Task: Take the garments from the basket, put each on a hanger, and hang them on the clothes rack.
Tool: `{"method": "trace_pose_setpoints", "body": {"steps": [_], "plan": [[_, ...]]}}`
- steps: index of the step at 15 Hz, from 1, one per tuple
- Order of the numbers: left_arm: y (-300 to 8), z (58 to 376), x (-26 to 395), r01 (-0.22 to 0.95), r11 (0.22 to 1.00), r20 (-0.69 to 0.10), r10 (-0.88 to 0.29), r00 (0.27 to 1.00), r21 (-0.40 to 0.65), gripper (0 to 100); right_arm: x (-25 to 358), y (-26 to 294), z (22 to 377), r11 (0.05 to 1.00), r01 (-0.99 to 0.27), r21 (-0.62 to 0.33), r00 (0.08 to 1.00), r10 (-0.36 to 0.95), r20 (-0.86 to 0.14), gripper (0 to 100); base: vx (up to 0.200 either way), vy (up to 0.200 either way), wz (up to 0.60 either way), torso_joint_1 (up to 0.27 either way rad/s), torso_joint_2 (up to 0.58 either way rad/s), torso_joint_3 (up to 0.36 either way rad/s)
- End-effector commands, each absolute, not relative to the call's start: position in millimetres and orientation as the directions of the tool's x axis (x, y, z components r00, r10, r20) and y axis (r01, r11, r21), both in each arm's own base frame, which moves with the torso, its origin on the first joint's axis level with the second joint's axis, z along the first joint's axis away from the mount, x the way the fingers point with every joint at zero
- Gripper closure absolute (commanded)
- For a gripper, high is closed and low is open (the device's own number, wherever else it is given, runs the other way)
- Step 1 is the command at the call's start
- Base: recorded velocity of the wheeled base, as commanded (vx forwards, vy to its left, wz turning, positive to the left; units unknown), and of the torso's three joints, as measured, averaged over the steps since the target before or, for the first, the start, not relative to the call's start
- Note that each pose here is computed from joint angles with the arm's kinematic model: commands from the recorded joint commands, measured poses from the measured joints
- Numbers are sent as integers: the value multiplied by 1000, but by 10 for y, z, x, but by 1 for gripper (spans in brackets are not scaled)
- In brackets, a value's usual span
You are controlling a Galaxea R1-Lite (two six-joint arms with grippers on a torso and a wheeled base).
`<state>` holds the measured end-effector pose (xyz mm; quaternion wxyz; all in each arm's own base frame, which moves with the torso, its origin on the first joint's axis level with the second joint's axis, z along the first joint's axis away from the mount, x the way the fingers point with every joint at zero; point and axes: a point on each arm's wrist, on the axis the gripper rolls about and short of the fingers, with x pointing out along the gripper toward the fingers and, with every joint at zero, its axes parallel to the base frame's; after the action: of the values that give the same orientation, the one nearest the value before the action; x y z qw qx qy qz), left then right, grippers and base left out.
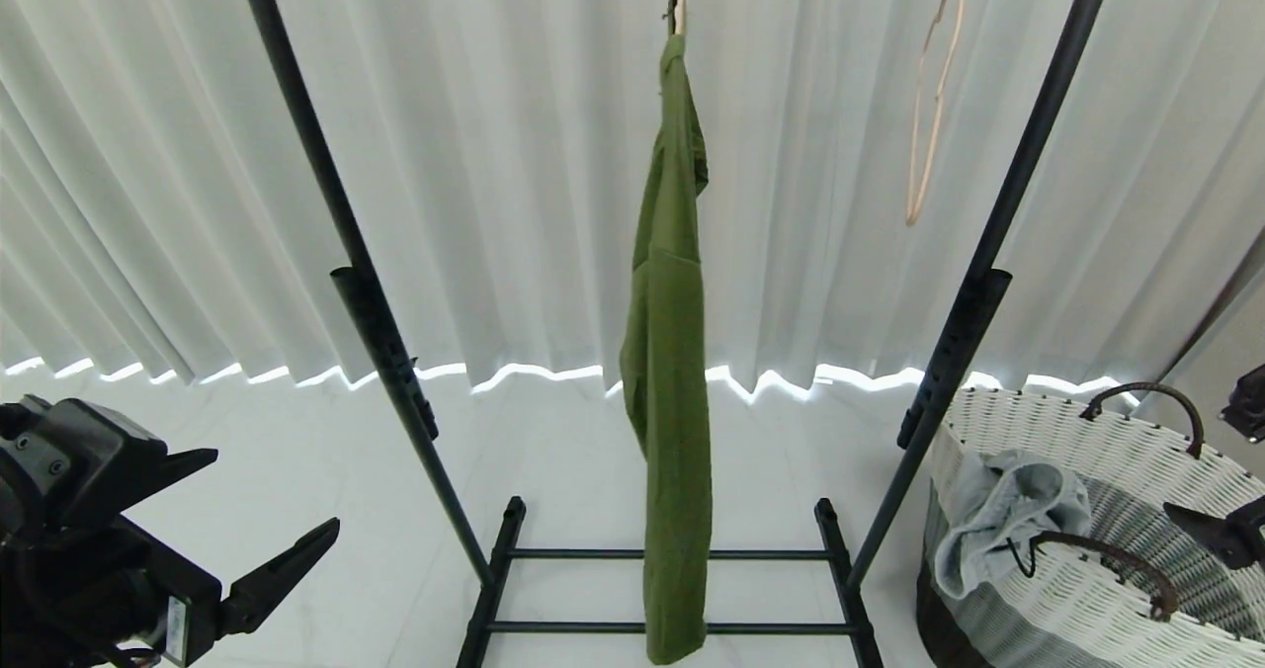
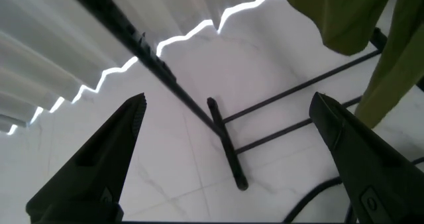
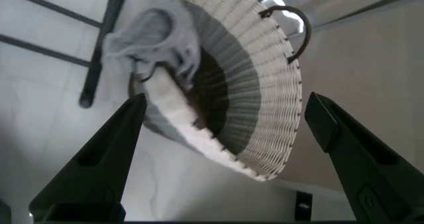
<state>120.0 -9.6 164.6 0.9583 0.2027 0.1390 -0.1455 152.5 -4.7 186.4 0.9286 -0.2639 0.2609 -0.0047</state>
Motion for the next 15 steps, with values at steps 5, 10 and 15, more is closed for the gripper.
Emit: {"method": "trace_pose_setpoints", "body": {"steps": [5, 10, 15], "plan": [[-98, 1641, 1210, 340, 874, -330, -225, 917, 346, 0, 1533, -46, 1683, 865, -170, -473, 824, -139, -550, 0, 120, 0, 0, 1, 2, 1], [-104, 1659, 1206, 342, 872, -321, -231, 918, 350, 0, 1799, -26, 1346, 875, -282, -392, 714, -81, -695, 0, 0, 0, 0, 0, 0, 0], [-141, 1673, 1122, 364, 859, -294, -266, 918, 360, 0, 2259, 38, 974, 885, -303, -353, 678, -60, -733, 0, 0, 0, 0, 0, 0, 0]]}}
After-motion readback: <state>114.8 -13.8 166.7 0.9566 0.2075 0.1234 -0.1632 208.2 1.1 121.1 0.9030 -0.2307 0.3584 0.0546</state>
